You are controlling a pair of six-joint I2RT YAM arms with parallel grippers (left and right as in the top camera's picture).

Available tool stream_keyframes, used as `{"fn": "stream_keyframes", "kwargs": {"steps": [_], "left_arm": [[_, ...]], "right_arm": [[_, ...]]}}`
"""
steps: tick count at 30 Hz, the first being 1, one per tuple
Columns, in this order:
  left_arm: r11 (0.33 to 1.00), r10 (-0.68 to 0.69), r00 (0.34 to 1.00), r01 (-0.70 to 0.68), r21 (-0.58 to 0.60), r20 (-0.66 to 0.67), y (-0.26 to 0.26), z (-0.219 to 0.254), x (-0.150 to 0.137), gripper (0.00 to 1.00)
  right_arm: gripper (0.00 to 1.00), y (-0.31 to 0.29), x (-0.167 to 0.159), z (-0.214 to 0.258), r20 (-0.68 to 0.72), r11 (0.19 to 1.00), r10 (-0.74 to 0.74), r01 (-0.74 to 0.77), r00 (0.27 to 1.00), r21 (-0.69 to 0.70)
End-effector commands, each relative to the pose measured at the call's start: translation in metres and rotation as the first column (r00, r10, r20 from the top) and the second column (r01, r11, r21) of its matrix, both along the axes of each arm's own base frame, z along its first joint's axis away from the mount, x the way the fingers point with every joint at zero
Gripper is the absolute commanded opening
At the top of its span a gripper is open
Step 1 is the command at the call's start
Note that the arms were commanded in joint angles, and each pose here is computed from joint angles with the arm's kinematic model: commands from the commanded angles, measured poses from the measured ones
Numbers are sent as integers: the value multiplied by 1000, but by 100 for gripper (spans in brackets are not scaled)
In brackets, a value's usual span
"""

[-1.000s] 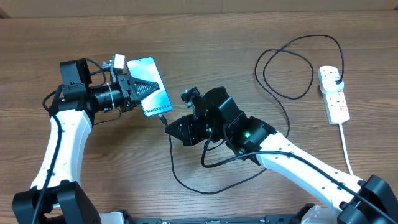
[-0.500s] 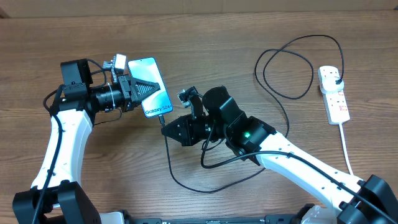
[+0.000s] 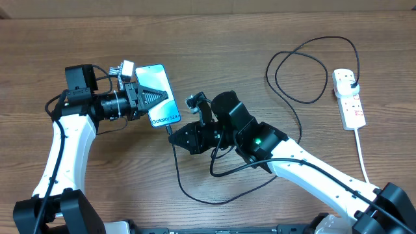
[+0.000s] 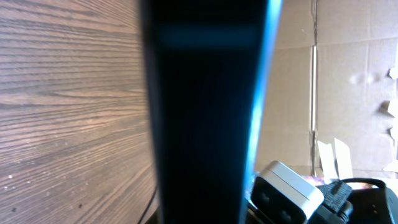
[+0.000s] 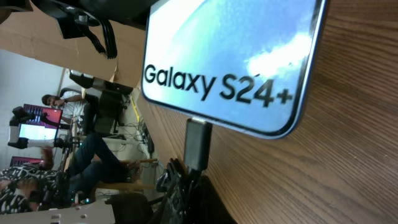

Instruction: Plug charger to phone and switch on socket

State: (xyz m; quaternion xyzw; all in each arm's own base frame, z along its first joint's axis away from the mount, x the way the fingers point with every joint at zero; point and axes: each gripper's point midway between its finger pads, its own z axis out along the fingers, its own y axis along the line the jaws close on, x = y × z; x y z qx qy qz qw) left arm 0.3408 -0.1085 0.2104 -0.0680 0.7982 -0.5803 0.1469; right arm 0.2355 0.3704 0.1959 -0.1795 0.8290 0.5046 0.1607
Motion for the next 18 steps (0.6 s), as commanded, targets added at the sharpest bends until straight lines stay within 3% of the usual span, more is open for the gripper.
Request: {"fn": "stream_keyframes", "kwargs": {"steps": [1,11,13,18], "left_arm": [[990,-99,994,103,-95,48,-18,23,-18,4],[990,-134,990,135,-50,36,-35,15,-22,4],[991,-129,991,130,-41,35,-34,13,-21,4],[991,-127,990,129,-36,52,-34,14,-19,4]], "right_arm": [[4,-6,24,17,103,995,-101,99,990,18],[4,-5,25,18,108,995,-101,99,989,25],[16,-7,23,15,96,995,-99,99,990,10],[34,-9,20,9,76,995,-96,97,992,-12]]}}
